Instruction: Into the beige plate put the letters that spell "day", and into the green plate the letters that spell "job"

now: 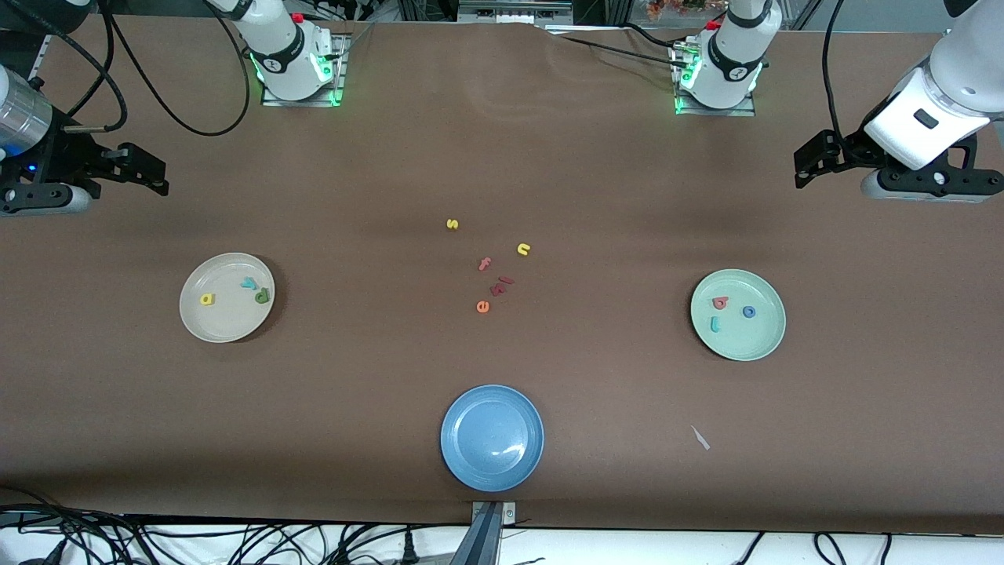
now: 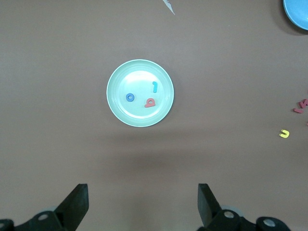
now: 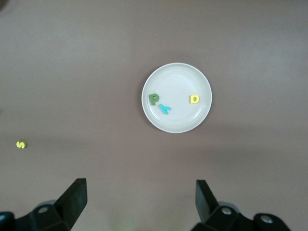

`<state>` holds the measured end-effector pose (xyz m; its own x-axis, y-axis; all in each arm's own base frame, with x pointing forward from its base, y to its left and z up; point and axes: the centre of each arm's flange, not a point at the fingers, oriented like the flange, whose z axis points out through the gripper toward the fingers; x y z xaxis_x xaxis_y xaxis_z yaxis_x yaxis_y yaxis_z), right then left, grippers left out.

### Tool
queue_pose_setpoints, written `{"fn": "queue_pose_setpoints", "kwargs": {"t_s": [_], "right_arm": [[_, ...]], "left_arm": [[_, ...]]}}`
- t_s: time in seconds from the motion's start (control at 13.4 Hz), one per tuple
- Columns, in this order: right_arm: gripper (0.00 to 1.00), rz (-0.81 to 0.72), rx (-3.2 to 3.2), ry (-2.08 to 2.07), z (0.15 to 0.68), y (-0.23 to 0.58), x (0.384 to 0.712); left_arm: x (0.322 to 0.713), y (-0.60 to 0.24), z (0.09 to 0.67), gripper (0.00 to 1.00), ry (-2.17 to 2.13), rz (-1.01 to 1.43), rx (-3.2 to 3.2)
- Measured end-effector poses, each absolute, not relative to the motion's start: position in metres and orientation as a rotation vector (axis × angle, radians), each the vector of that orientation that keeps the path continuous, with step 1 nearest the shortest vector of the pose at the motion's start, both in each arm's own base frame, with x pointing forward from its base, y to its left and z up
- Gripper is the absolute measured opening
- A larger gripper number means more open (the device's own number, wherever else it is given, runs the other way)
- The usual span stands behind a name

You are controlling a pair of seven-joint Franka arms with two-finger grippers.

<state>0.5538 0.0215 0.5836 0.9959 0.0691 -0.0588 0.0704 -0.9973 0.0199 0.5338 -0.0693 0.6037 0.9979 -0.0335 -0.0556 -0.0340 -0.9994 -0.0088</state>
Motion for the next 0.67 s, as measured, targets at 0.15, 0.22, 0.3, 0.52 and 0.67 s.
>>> {"fn": "queue_pose_setpoints", "kwargs": {"t_s": [0.15, 0.22, 0.3, 0.52, 0.67], "right_arm": [[1.00, -0.078, 3.117, 0.102, 0.5821, 0.0216, 0.5563], [1.00, -0.067, 3.117, 0.099, 0.5818, 0.0217, 0.5578], [1.00, -0.063, 3.117, 0.097, 0.5814, 0.0216, 0.5586], [1.00, -0.058, 3.117, 0.096, 0.5813, 0.0214, 0.5591], [1.00, -0.055, 3.117, 0.095, 0.5816, 0.0215, 0.5594]], "left_arm": [[0.5339, -0.0685, 0.6037, 1.00, 0.051, 0.087, -3.130], [0.5339, -0.0685, 0.6036, 1.00, 0.051, 0.087, -3.130], [0.5339, -0.0686, 0.6037, 1.00, 0.051, 0.087, -3.130], [0.5341, -0.0689, 0.6050, 1.00, 0.052, 0.082, -3.131], [0.5355, -0.0700, 0.6072, 1.00, 0.054, 0.074, -3.132]]}}
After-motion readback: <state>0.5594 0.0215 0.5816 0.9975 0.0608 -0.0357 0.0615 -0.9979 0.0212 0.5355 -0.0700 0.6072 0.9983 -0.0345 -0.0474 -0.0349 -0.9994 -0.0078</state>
